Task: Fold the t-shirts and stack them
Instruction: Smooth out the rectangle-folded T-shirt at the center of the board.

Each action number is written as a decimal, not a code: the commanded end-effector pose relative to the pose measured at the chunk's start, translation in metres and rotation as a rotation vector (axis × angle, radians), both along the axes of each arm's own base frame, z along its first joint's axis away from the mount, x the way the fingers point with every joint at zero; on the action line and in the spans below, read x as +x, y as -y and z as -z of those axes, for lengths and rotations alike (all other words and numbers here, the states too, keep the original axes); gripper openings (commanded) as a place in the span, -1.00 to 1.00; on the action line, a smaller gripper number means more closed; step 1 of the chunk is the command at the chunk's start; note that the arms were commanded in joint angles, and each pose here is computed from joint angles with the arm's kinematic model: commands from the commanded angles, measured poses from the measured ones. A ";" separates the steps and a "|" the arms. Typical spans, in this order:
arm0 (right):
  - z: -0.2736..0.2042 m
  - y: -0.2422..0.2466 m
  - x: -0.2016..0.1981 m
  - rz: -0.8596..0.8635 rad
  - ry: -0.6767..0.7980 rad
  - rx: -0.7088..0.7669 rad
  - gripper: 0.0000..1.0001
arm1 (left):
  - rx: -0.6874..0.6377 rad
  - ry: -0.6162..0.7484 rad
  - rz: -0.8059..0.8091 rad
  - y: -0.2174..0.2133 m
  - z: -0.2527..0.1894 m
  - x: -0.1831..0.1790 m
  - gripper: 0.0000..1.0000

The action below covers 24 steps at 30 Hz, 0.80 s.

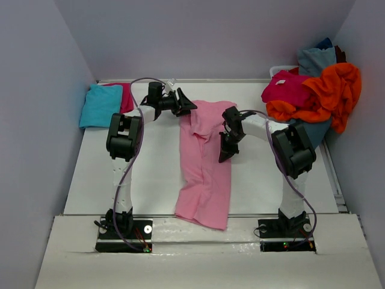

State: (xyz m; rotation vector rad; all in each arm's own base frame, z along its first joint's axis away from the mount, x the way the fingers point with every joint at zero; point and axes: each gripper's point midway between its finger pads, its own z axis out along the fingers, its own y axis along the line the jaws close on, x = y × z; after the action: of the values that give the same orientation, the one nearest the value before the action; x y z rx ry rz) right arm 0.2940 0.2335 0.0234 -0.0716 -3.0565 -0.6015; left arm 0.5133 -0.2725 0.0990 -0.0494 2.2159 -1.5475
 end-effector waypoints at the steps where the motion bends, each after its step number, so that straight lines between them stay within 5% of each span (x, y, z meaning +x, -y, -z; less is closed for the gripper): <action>1: -0.007 0.002 -0.004 -0.007 0.024 -0.013 -0.86 | -0.041 0.137 0.022 0.000 -0.061 0.010 0.24; 13: -0.003 0.002 -0.007 -0.001 0.018 -0.013 -0.86 | -0.017 0.189 -0.009 -0.016 -0.101 0.020 0.24; 24: -0.003 0.003 -0.007 0.003 0.020 -0.013 -0.86 | 0.137 0.069 -0.088 -0.041 -0.081 0.017 0.24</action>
State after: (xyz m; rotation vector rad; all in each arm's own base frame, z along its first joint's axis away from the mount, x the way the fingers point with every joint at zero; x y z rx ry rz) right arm 0.2886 0.2313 0.0226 -0.0896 -3.0502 -0.5970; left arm 0.5339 -0.2450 0.1334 -0.0802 2.2342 -1.4441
